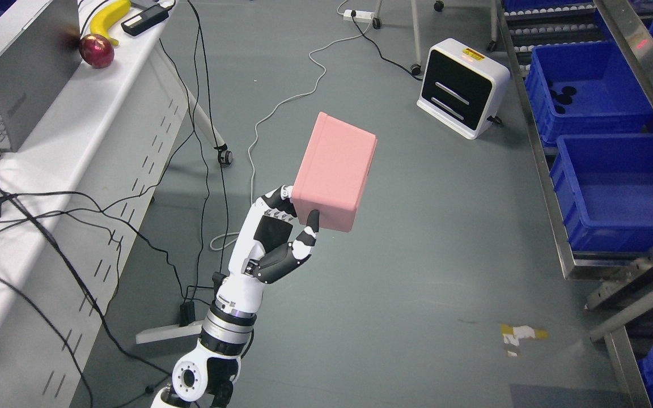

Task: Place storage box into left shelf container
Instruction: 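Hold the pink box aloft in the left hand while turning toward the shelf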

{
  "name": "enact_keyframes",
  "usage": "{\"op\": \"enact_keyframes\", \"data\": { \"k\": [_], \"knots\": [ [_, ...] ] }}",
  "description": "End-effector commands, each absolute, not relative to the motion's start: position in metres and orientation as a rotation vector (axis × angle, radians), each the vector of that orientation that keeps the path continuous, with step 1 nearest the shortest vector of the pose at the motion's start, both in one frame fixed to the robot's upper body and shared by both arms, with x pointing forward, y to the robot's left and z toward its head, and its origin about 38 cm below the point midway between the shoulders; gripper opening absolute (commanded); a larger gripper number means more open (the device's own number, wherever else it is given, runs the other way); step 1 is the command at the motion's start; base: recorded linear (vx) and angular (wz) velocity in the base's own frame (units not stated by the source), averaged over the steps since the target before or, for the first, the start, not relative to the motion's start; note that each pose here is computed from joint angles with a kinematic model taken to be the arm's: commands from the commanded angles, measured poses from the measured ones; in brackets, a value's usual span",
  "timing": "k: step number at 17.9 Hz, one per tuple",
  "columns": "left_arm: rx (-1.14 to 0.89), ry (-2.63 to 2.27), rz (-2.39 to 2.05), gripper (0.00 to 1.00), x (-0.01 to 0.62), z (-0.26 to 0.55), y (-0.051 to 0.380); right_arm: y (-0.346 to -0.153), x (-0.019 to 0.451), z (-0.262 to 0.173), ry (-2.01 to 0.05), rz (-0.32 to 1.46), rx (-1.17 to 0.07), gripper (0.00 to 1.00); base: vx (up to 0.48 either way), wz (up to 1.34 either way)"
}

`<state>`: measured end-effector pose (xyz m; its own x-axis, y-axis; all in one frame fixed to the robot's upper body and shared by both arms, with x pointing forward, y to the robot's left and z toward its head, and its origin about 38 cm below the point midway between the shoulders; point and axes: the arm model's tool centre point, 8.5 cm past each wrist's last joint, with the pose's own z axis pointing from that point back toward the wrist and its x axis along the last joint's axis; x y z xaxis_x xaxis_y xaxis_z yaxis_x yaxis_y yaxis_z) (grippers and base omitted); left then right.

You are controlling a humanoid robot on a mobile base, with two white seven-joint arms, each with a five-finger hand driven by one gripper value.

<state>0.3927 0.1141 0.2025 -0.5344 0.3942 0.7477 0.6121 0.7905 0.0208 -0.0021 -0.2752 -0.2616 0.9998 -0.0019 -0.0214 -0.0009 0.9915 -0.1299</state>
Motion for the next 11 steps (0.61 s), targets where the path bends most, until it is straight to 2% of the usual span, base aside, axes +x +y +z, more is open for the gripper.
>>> {"op": "enact_keyframes", "data": {
  "k": [1,7,11],
  "knots": [
    [-0.754,-2.145,-0.413,0.03,0.392,0.185,0.110,-0.287,-0.002,-0.261,0.013,-0.003,-0.148,1.00,0.367,0.02],
    [-0.781,-2.086,-0.434,0.03,0.386,0.167,0.099,-0.287,-0.002,-0.261,0.013,-0.003,-0.148,1.00,0.455,-0.40],
    [-0.786,-2.068,-0.434,0.03,0.381,0.160,0.097,-0.287,-0.002,-0.261,0.013,-0.003,-0.148,1.00,0.337,-0.85]
  ]
}}
